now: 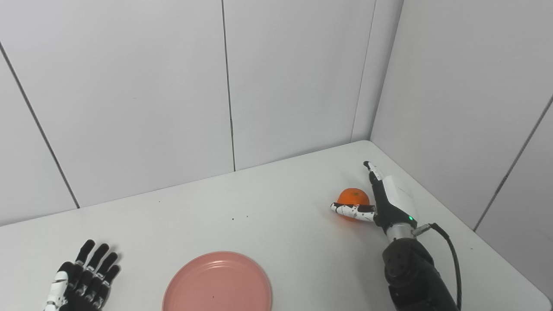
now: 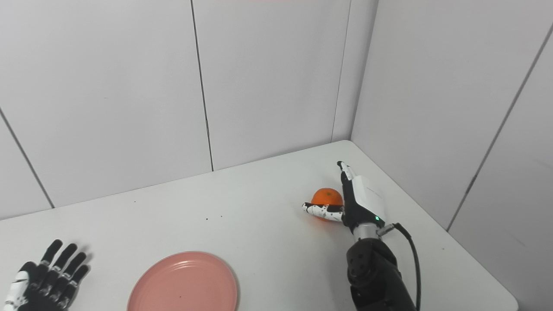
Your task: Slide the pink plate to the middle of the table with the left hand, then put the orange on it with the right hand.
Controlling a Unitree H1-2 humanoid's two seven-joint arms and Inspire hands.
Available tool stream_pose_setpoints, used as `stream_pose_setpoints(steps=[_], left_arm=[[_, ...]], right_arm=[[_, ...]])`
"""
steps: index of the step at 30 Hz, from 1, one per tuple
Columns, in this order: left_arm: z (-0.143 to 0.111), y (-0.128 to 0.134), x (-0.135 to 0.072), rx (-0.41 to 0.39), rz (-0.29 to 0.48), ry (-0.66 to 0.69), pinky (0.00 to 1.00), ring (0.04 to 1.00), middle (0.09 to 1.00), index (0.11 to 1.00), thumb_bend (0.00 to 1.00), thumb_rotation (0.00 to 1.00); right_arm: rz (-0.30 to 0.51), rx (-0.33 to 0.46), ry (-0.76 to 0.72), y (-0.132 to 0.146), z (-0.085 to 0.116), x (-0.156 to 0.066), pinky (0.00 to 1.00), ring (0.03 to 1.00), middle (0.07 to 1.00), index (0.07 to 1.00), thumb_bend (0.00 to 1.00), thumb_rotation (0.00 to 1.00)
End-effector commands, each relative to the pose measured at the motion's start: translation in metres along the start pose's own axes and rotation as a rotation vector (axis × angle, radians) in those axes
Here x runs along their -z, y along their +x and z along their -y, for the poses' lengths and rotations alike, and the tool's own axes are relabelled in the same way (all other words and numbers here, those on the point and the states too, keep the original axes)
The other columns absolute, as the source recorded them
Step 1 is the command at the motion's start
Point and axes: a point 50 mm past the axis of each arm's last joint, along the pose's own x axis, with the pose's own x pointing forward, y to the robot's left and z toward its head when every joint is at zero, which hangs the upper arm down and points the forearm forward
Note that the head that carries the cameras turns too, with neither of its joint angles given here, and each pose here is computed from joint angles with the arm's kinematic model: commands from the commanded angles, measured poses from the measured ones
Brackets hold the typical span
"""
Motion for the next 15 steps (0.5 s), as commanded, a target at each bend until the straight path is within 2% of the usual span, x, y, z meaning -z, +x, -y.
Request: stream_pose_setpoints(steps=[1, 15], left_arm=[[-0.009, -0.013, 0.019, -0.068, -0.115, -0.025, 1.00, 0.967, 0.974, 0.971, 0.34, 1.00], [-0.004, -0.015, 0.010, -0.072, -0.117, -0.026, 1.00, 0.974, 0.980, 0.975, 0.31, 1.00]], right_arm=[[0.040, 0.067, 0.001, 0.013, 0.016, -0.012, 0.75, 0.880, 0.938, 0.929, 1.00, 0.44], [0.012, 0.029, -0.010, 0.024, 0.011, -0.010, 0.75, 0.870, 0.927, 0.918, 1.00, 0.44]])
